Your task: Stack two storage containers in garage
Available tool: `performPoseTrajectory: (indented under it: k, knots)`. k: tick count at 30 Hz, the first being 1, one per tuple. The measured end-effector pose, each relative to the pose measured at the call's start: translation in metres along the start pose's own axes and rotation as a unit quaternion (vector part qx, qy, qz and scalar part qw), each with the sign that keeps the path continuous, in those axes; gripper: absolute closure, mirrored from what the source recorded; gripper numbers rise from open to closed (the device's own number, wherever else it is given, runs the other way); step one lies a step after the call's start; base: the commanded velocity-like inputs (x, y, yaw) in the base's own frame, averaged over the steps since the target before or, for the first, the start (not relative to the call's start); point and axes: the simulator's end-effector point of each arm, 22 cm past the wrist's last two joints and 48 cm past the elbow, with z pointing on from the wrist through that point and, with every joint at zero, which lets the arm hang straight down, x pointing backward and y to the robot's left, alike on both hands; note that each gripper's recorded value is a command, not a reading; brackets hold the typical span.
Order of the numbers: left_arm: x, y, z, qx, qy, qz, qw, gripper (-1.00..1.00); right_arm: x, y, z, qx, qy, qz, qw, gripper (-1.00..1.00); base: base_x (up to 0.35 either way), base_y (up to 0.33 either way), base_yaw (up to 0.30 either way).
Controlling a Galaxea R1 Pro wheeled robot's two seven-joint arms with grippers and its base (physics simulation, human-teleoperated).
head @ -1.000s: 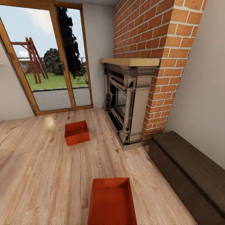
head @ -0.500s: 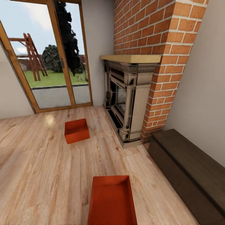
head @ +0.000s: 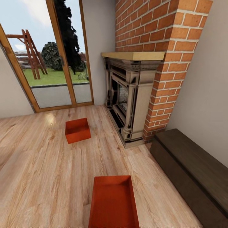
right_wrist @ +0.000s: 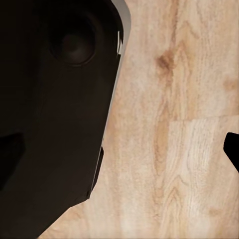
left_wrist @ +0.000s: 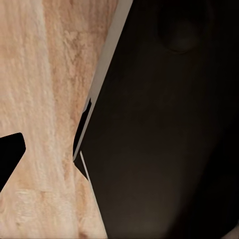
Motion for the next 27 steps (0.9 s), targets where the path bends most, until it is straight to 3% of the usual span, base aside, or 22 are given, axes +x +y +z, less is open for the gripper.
performPoseTrajectory:
  k: [27]
  knots:
    - [0.015,0.006,0.0,-0.008,0.02,0.001,0.9998,-1.0,0.016,0.002,0.0,-0.003,0.019,-0.002,0.9998,-1.0,0.0,0.0,0.0]
